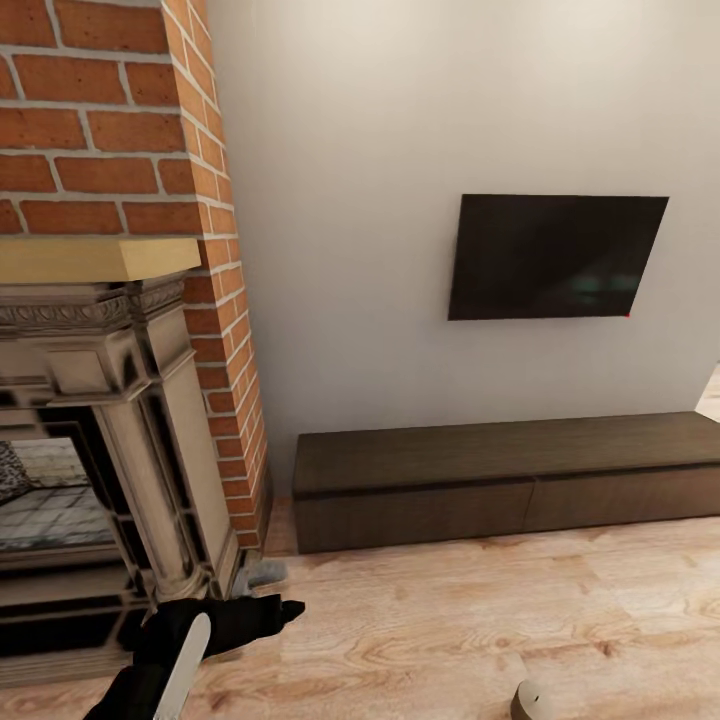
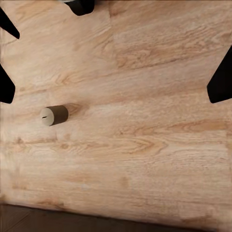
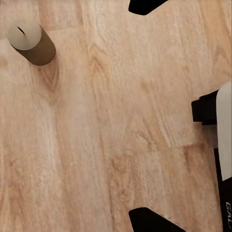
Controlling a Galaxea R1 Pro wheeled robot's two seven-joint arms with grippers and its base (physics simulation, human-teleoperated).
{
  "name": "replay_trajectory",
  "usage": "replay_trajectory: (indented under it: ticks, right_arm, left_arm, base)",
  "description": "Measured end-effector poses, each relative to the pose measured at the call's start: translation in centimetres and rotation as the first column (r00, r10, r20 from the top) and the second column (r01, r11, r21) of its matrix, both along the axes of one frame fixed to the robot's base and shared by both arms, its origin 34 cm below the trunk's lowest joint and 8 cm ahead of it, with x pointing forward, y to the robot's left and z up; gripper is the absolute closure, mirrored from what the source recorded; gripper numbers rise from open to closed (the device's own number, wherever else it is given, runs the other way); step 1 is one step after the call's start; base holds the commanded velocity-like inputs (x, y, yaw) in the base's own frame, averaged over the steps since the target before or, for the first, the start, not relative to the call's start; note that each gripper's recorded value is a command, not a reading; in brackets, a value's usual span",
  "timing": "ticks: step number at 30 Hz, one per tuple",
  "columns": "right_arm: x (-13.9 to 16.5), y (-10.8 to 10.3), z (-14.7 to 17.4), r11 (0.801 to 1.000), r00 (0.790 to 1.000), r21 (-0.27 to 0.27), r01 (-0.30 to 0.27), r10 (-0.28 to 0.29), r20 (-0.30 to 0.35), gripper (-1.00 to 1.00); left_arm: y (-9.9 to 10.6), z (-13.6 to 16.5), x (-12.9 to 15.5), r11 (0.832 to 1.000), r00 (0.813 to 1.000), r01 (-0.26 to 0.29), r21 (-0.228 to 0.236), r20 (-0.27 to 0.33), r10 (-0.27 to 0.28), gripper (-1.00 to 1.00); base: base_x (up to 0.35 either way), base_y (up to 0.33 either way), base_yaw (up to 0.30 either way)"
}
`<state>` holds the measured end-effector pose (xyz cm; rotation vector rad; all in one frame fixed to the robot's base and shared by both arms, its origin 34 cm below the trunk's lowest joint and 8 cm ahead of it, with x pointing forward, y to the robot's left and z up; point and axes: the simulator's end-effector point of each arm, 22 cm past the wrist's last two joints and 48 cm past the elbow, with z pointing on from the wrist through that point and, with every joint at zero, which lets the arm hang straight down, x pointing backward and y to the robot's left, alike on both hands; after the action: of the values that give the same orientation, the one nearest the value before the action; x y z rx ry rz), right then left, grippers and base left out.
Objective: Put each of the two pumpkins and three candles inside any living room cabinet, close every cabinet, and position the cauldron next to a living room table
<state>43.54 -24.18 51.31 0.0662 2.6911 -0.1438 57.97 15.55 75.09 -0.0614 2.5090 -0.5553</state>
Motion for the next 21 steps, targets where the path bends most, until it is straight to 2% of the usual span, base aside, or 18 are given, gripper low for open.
replay_trajectory:
  ticks: [1, 2, 3, 4, 5, 6, 8, 9, 10, 11, 12, 15, 18, 21]
  right_arm:
    - [1.0, 0.1, 0.4, 1.000, 1.000, 0.009, 0.012, -0.013, 0.013, -1.00]
    - [1.8, 0.1, 0.7, 1.000, 0.999, 0.017, 0.022, -0.022, 0.024, -1.00]
    - [2.5, 0.1, 1.0, 0.999, 0.999, 0.022, 0.029, -0.030, 0.033, -1.00]
    - [2.8, 0.1, 1.1, 0.999, 0.999, 0.024, 0.032, -0.032, 0.036, -1.00]
    - [3.2, 0.1, 1.3, 0.999, 0.998, 0.027, 0.034, -0.035, 0.044, -1.00]
    - [3.4, 0.1, 1.4, 0.999, 0.998, 0.029, 0.035, -0.036, 0.049, -1.00]
    - [3.9, 0.2, 1.6, 0.999, 0.997, 0.034, 0.035, -0.037, 0.064, -1.00]
    - [4.2, 0.2, 1.8, 0.999, 0.997, 0.035, 0.035, -0.037, 0.074, -1.00]
    - [4.3, 0.2, 1.9, 0.999, 0.996, 0.035, 0.035, -0.038, 0.081, -1.00]
    - [4.6, 0.3, 2.0, 0.999, 0.995, 0.035, 0.036, -0.039, 0.093, -1.00]
    - [4.7, 0.3, 2.1, 0.999, 0.994, 0.036, 0.036, -0.039, 0.099, -1.00]
    - [5.2, 0.3, 2.4, 0.999, 0.992, 0.034, 0.035, -0.039, 0.123, -1.00]
    - [5.3, 0.3, 2.4, 0.999, 0.991, 0.036, 0.037, -0.042, 0.127, -1.00]
    - [5.4, 0.3, 2.5, 0.998, 0.990, 0.038, 0.041, -0.046, 0.132, -1.00]
  left_arm:
    - [-0.5, 1.2, 0.3, 0.999, 1.000, 0.009, -0.051, 0.019, -0.008, -1.00]
    - [-1.5, 2.5, 0.5, 0.992, 0.999, 0.027, -0.123, 0.037, -0.023, -1.00]
    - [-2.7, 4.1, 0.7, 0.976, 0.997, 0.052, -0.211, 0.060, -0.041, -1.00]
    - [-3.1, 4.9, 0.8, 0.966, 0.996, 0.065, -0.252, 0.071, -0.049, -1.00]
    - [-3.8, 6.4, 0.8, 0.943, 0.994, 0.091, -0.321, 0.091, -0.065, -1.00]
    - [-4.2, 7.1, 0.8, 0.930, 0.992, 0.106, -0.353, 0.101, -0.074, -1.00]
    - [-6.1, 9.3, 0.0, 0.872, 0.984, 0.172, -0.459, 0.128, -0.127, -1.00]
    - [-7.3, 10.1, -0.6, 0.844, 0.978, 0.205, -0.496, 0.138, -0.157, -1.00]
    - [-7.8, 10.4, -0.9, 0.831, 0.975, 0.219, -0.511, 0.141, -0.171, -1.00]
    - [-8.6, 10.9, -1.4, 0.811, 0.970, 0.241, -0.533, 0.146, -0.192, -1.00]
    - [-9.0, 11.0, -1.6, 0.802, 0.968, 0.249, -0.543, 0.148, -0.200, -1.00]
    - [-10.0, 12.1, -2.2, 0.758, 0.963, 0.268, -0.595, 0.155, -0.220, -1.00]
    - [-10.2, 12.6, -2.3, 0.742, 0.962, 0.271, -0.613, 0.158, -0.220, -1.00]
    - [-10.2, 12.7, -2.4, 0.737, 0.962, 0.272, -0.620, 0.160, -0.220, -1.00]
  base:
    - [0.000, 0.000, 0.000]
    - [0.000, 0.000, 0.000]
    - [0.000, 0.000, 0.000]
    - [0.000, 0.000, 0.000]
    - [0.000, 0.000, 0.000]
    - [0.000, 0.000, 0.000]
    - [0.000, 0.000, 0.000]
    - [0.000, 0.000, 0.000]
    - [0.000, 0.000, 0.000]
    - [0.000, 0.000, 0.000]
    - [0.000, 0.000, 0.000]
    - [0.000, 0.000, 0.000]
    - [0.000, 0.000, 0.000]
    - [0.000, 0.000, 0.000]
